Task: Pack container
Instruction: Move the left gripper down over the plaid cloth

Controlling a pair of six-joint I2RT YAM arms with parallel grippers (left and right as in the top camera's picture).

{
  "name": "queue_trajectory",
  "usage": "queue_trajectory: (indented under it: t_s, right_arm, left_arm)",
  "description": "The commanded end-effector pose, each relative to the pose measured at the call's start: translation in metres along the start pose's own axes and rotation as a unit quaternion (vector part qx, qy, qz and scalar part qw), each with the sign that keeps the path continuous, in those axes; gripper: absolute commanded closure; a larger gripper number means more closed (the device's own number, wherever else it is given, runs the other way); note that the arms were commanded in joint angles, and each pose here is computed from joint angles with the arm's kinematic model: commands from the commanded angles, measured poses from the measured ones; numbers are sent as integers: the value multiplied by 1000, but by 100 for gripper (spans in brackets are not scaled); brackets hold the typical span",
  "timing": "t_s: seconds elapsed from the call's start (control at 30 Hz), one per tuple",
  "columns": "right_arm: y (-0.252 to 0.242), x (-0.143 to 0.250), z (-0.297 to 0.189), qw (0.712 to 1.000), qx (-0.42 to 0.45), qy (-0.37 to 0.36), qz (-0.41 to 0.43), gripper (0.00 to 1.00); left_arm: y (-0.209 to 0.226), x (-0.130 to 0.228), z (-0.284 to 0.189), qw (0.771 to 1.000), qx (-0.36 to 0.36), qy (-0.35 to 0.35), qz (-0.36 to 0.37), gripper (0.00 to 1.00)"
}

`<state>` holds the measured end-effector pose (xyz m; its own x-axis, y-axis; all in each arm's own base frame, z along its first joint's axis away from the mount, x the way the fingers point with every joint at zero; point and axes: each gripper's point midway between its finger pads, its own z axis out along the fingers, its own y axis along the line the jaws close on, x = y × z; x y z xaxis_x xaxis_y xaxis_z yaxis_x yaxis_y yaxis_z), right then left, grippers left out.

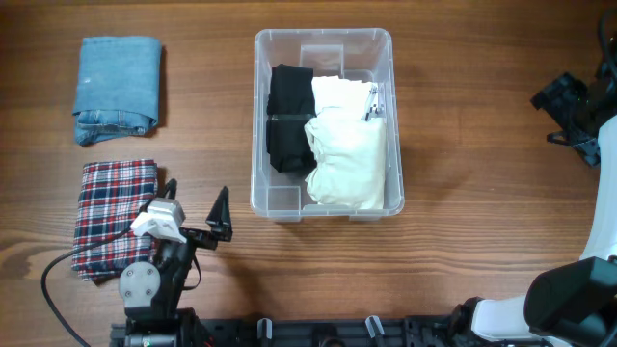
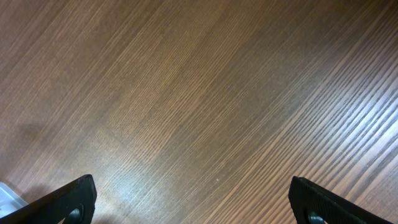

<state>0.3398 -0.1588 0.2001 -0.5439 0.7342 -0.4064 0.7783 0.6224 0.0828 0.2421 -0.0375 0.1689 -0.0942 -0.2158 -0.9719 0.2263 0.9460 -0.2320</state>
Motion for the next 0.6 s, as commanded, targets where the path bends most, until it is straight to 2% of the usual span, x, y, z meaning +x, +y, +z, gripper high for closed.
queue_trajectory:
  t_s: [0.0, 0.07, 0.13, 0.23, 0.3, 0.43, 0.57]
  right_arm:
    - [0, 2, 5, 1000, 0, 7, 7, 0]
    - [0, 2, 5, 1000, 0, 7, 7, 0]
    - [0, 2, 5, 1000, 0, 7, 7, 0]
    - [0, 2, 5, 1000, 0, 7, 7, 0]
    - [0, 2, 5, 1000, 0, 7, 7, 0]
    - [0, 2, 5, 1000, 0, 7, 7, 0]
    - [0, 2, 5, 1000, 0, 7, 7, 0]
  left_arm:
    - [-23, -42, -9, 998, 39, -29, 30, 0]
    - [-23, -57, -14, 998, 21, -15, 54, 0]
    - [-11, -66, -17, 998, -28, 9, 54, 0]
    - [22, -75, -26, 983, -146, 99, 40, 0]
    - [31, -77, -28, 970, -181, 158, 33, 0]
    - [30, -88, -12, 956, -180, 233, 17, 0]
    - [27, -92, 11, 954, -159, 255, 3, 0]
